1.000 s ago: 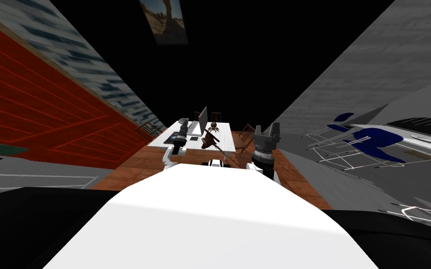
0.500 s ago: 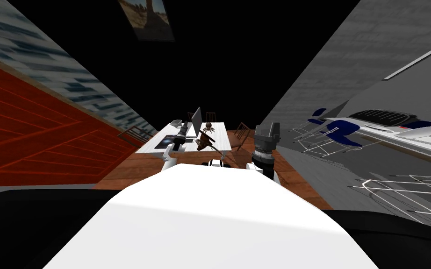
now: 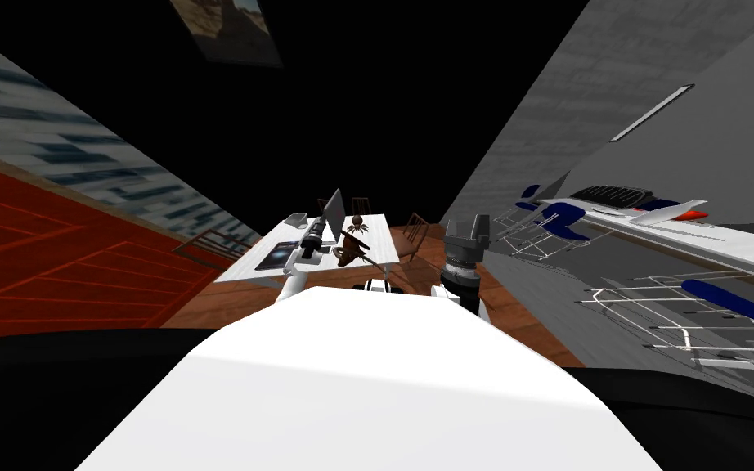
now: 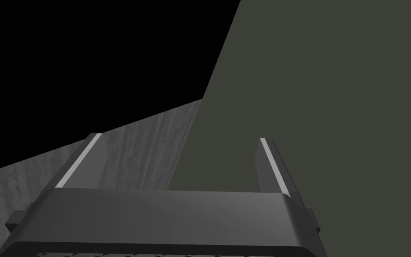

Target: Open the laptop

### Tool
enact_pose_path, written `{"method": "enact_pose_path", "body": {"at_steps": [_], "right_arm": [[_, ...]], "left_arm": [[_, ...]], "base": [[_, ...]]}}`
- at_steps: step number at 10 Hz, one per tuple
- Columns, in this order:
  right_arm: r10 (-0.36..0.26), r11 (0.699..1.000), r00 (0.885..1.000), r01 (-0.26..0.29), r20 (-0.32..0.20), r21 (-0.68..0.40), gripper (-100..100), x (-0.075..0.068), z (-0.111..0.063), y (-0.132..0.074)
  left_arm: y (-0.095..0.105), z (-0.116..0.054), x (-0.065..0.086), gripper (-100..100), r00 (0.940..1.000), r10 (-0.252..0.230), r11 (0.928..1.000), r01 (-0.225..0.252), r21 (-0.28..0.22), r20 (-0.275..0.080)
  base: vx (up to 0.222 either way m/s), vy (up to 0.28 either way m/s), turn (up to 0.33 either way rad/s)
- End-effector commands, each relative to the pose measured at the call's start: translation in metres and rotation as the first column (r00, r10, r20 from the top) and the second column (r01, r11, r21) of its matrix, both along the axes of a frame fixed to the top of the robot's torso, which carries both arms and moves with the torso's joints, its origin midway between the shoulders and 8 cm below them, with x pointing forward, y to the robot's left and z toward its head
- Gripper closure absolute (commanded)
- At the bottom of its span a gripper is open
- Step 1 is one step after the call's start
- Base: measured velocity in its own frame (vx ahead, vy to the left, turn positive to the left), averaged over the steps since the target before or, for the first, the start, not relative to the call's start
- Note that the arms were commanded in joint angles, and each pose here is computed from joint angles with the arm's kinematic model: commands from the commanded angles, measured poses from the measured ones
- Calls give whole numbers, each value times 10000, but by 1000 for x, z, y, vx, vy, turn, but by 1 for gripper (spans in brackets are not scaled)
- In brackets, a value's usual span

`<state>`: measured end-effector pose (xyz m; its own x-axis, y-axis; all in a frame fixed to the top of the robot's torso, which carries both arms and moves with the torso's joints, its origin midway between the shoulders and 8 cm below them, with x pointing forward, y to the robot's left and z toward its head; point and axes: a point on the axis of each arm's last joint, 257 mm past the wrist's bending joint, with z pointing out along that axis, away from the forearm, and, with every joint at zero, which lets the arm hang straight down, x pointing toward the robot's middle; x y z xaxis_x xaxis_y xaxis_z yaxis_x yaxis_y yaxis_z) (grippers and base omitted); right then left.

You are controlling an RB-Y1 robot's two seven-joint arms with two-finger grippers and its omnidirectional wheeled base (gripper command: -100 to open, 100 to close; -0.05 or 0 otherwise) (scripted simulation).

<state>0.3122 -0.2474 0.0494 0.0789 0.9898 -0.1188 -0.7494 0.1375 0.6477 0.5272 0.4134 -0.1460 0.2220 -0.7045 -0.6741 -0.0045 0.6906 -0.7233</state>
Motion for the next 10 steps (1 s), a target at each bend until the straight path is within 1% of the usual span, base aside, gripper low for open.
{"method": "enact_pose_path", "body": {"at_steps": [1, 2, 3, 4, 5, 6, 7, 8, 9, 10], "right_arm": [[0, 10000, 10000, 0, 0, 0, 0, 0, 0, 0], [0, 10000, 10000, 0, 0, 0, 0, 0, 0, 0], [0, 10000, 10000, 0, 0, 0, 0, 0, 0, 0], [0, 10000, 10000, 0, 0, 0, 0, 0, 0, 0], [0, 10000, 10000, 0, 0, 0, 0, 0, 0, 0], [-1, 10000, 10000, 1, -1, 0, 0, 0, 0, 0], [-1, 10000, 10000, 1, -1, -1, 0, 0, 0, 0], [-1, 10000, 10000, 1, -1, -1, 0, 0, 0, 0], [-1, 10000, 10000, 1, 0, -2, 0, 0, 0, 0], [-1, 10000, 10000, 1, -1, -4, 0, 0, 0, 0]], "left_arm": [[24, -9, 7, -100, 9972, 532, 9980, -512, 366, -530], [38, -15, 10, -100, 9929, 861, 9949, -813, 593, -822], [45, -17, 12, -100, 9906, 999, 9932, -936, 689, -937], [54, -19, 13, -100, 9864, 1213, 9901, -1123, 840, -1106], [51, -16, 13, -100, 9892, 1082, 9921, -1010, 747, -993], [53, -16, 13, -100, 9886, 1112, 9917, -1037, 762, -1020], [52, -16, 13, 100, 9886, 1108, 9917, -1033, 760, -1017], [50, -18, 17, 100, 9907, 1011, 9948, -1017, -14, -906], [48, -18, 18, 100, 9917, 965, 9942, -1001, -401, -848], [46, -19, 20, 100, 9926, 920, 9921, -982, -787, -788]], "base": [[11, -23, -161], [13, -23, -143], [14, -21, -128], [12, -20, -155], [5, -7, -31], [0, 0, 0], [0, 0, 0], [-40, 78, 35], [-60, 174, 14], [-51, 184, 8]]}}
